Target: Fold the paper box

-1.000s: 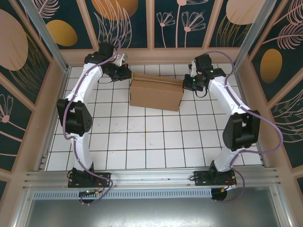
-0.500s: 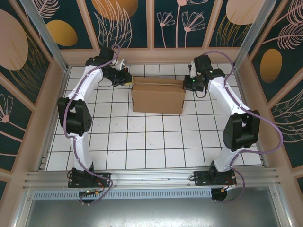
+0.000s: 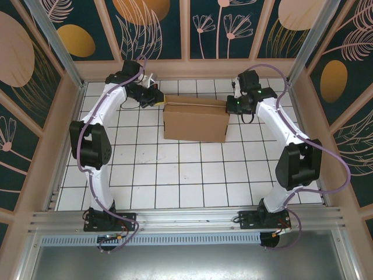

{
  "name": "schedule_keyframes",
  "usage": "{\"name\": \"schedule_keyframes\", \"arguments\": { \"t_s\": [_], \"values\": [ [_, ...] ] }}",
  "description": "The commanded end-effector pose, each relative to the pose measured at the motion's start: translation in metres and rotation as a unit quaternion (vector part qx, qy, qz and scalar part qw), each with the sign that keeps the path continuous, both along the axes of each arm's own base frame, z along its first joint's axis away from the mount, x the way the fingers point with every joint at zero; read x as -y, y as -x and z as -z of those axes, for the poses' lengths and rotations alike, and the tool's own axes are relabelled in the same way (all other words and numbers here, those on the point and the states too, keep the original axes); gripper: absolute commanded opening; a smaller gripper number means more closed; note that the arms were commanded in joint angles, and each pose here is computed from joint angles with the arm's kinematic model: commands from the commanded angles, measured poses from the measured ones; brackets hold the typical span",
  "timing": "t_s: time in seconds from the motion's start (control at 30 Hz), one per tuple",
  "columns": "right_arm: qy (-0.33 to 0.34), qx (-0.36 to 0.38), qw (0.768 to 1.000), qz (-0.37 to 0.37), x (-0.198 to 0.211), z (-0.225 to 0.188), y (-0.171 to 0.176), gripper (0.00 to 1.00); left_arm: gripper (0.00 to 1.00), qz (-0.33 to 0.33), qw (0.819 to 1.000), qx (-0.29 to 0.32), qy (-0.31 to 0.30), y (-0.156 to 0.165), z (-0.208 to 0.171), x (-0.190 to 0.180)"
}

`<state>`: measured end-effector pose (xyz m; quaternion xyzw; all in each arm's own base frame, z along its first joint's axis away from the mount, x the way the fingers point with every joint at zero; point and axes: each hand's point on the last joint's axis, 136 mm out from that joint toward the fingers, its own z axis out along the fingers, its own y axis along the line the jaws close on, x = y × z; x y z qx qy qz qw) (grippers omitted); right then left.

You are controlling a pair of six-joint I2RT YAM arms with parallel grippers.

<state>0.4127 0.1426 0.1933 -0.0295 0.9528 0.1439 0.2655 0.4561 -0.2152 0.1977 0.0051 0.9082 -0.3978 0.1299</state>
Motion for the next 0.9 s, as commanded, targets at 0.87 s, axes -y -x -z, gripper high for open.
{"name": "schedule_keyframes", "arguments": {
  "t_s": [0.87],
  "values": [
    [-0.047,0.001,0.999,-0.009,-0.029,0.008,0.018,0.00,0.00,-0.004,0.997,0.004,0.074,0.018,-0.007,0.016]
  ]
}}
